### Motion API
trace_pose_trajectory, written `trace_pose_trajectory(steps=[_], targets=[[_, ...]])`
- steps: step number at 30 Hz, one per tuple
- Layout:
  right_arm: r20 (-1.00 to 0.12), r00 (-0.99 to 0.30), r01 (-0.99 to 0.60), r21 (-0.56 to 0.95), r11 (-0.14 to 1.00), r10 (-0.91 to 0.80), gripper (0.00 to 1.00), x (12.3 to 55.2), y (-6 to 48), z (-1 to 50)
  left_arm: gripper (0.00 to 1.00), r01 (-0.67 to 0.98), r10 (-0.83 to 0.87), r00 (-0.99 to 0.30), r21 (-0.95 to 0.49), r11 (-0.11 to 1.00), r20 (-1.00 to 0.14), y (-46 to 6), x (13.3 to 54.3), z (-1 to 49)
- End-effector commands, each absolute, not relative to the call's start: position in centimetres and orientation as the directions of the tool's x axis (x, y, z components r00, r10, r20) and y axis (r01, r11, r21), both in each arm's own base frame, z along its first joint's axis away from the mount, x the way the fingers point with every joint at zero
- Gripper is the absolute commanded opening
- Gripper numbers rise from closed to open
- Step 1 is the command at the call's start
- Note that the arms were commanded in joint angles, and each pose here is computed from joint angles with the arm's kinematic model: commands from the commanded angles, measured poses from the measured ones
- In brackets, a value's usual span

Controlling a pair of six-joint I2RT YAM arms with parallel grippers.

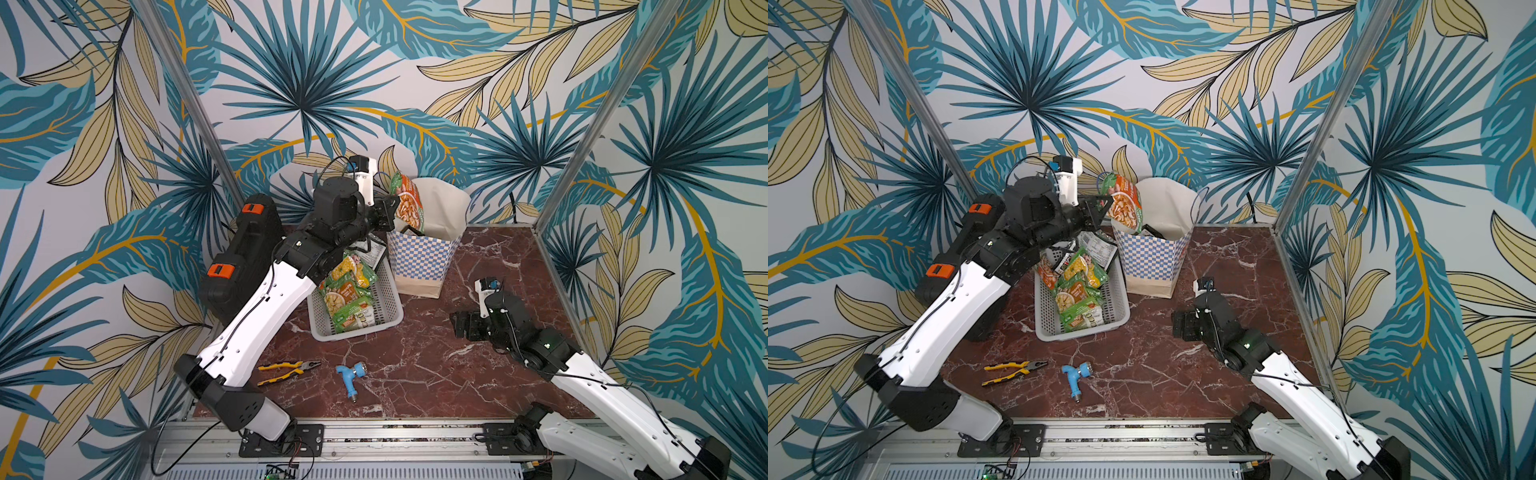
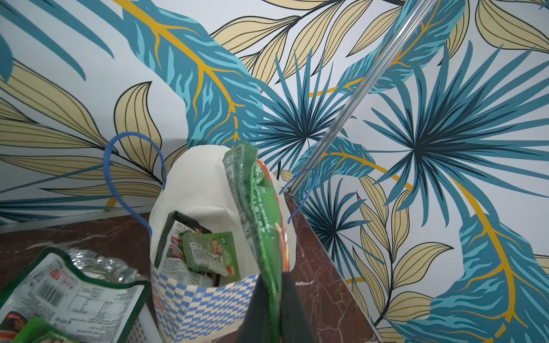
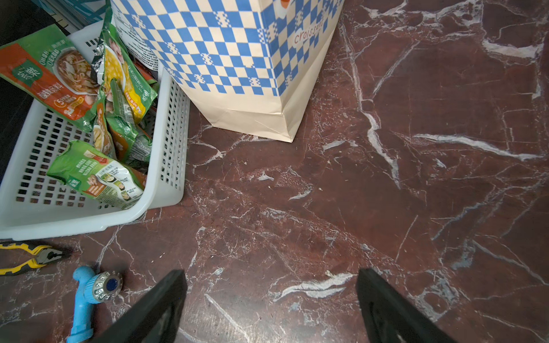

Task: Place the condiment packets inside the bag
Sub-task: Place the condiment packet in the paper bag.

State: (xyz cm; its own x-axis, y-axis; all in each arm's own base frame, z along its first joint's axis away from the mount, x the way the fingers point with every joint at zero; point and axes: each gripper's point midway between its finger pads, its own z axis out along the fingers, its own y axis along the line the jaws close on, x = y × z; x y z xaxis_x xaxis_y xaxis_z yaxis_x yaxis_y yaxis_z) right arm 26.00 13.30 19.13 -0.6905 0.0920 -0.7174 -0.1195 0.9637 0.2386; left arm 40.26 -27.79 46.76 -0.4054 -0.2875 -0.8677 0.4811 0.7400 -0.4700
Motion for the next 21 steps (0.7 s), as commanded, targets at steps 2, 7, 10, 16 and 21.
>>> trace_pose_trajectory(steps=[2, 7, 10, 16, 21], targets=[[-0.708, -0.698, -0.122, 0.264, 0.957, 0.106, 0.97, 25.7, 13.6, 18.6, 0.0, 0.493, -0.242, -0.383, -0.419, 0.762, -0.892, -29.1, 42.6, 47.2], [-0.701, -0.705, -0.132, 0.278, 0.951, 0.107, 0.99, 25.4, 13.8, 18.4, 0.42, 0.476, -0.168, -0.405, -0.364, 0.8, -0.899, -30.4, 45.3, 45.2], [-0.696, -0.71, -0.139, 0.289, 0.947, 0.108, 0.99, 25.2, 14.0, 18.3, 0.61, 0.479, -0.127, -0.431, -0.346, 0.807, -0.894, -30.6, 45.2, 44.5], [-0.693, -0.713, -0.152, 0.298, 0.943, 0.104, 1.0, 25.0, 14.2, 18.1, 0.74, 0.479, -0.14, -0.429, -0.356, 0.802, -0.892, -28.3, 41.7, 44.5], [-0.692, -0.716, -0.173, 0.309, 0.935, 0.096, 0.99, 25.0, 14.7, 18.0, 0.86, 0.434, -0.172, -0.397, -0.35, 0.83, -0.901, -24.7, 38.1, 42.9]])
